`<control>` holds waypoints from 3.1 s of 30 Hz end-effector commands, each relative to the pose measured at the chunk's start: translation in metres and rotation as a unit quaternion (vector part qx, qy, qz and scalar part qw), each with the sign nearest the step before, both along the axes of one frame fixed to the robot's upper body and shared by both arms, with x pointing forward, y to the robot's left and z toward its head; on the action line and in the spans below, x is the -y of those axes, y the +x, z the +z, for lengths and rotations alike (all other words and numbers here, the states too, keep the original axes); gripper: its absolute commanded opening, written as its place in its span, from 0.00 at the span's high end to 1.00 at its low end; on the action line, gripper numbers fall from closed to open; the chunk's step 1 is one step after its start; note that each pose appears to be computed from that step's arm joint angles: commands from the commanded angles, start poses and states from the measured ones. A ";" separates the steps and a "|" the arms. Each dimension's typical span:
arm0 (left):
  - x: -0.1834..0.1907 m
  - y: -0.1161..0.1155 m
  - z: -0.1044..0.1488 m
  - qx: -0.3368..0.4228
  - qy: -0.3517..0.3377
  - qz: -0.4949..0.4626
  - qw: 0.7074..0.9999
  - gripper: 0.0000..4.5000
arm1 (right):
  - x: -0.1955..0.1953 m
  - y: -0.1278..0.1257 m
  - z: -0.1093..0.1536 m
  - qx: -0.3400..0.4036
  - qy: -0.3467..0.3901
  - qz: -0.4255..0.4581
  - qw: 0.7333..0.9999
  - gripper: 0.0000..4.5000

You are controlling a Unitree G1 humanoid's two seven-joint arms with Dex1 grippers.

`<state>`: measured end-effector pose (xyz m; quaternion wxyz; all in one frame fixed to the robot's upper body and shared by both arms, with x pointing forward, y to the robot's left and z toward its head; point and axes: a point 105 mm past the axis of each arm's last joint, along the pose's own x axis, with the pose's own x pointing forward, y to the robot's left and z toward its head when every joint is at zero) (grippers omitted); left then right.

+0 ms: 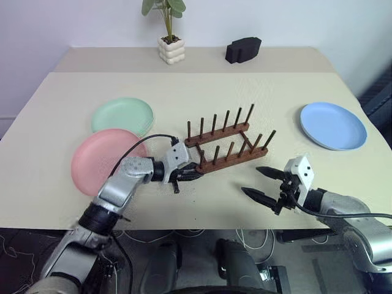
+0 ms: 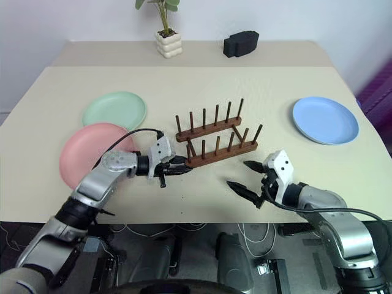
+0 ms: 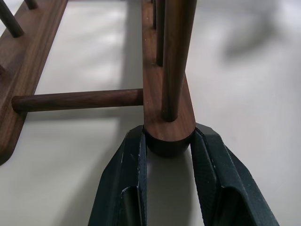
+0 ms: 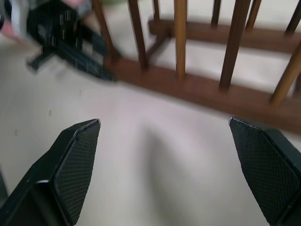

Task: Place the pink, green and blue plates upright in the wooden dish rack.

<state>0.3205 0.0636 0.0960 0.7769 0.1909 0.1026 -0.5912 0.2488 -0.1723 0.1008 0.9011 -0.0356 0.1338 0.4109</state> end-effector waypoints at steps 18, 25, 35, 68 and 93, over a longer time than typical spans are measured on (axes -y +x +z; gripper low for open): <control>0.009 0.018 -0.002 0.036 0.034 -0.083 0.995 0.73 | 0.009 -0.007 0.000 0.037 -0.009 -0.020 0.999 0.00; -0.004 0.022 0.004 0.043 0.030 -0.044 0.998 0.01 | 0.017 -0.006 -0.007 0.038 -0.025 -0.021 0.999 0.00; -0.014 -0.007 0.009 0.006 0.006 -0.032 0.999 0.78 | 0.049 0.003 -0.016 0.039 -0.079 -0.049 0.995 0.99; 0.013 0.026 -0.011 0.093 0.030 0.098 0.990 0.99 | 0.036 0.068 -0.017 0.130 -0.154 -0.085 0.976 1.00; 0.014 0.023 -0.010 0.093 0.025 0.089 0.991 0.99 | 0.035 0.074 -0.010 0.137 -0.158 -0.089 0.974 1.00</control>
